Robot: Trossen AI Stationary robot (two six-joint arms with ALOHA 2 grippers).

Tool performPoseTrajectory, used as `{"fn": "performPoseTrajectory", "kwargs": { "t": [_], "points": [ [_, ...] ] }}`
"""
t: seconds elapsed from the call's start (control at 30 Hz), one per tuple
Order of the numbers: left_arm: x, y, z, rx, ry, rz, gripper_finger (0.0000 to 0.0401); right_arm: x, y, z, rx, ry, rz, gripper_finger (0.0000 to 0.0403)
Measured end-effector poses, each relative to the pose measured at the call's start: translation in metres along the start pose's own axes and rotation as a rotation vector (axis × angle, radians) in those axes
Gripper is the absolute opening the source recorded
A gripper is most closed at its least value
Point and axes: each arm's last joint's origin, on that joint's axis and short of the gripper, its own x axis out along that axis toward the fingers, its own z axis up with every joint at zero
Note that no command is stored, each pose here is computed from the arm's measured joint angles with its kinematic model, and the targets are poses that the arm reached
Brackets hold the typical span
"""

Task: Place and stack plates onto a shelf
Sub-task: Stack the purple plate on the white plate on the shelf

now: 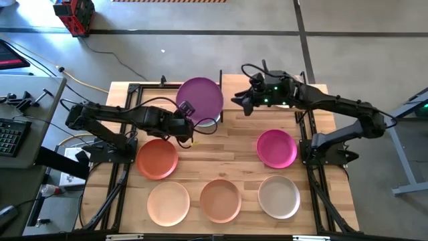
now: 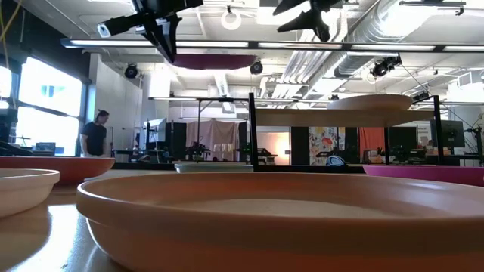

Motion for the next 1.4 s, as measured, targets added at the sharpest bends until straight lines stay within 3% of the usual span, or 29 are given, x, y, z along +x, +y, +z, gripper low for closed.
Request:
{"fn": "performPoseTrajectory", "kwargs": {
  "t": [0.6, 1.0, 1.23, 1.4],
  "points": [
    [-0.001, 0.009, 0.006, 0.122, -0.008, 0.099, 0.0001, 0.028, -0.002, -0.012, 0.068, 0.055, -0.067, 0.0148],
    [-0.004, 0.016, 0.012, 0.057, -0.051, 0.173, 0.0001, 0.027, -0.004, -0.011, 0.081, 0.017, -0.13, 0.01],
    [-0.004, 0.016, 0.013, 0.045, -0.056, 0.177, 0.001, 0.027, -0.004, -0.011, 0.155, 0.015, -0.124, 0.001],
    [0.001, 0.016, 0.017, 0.021, -0.053, 0.169, 0.0019, 0.027, -0.005, -0.013, 0.21, 0.027, -0.134, 0.0006]
  ]
}}
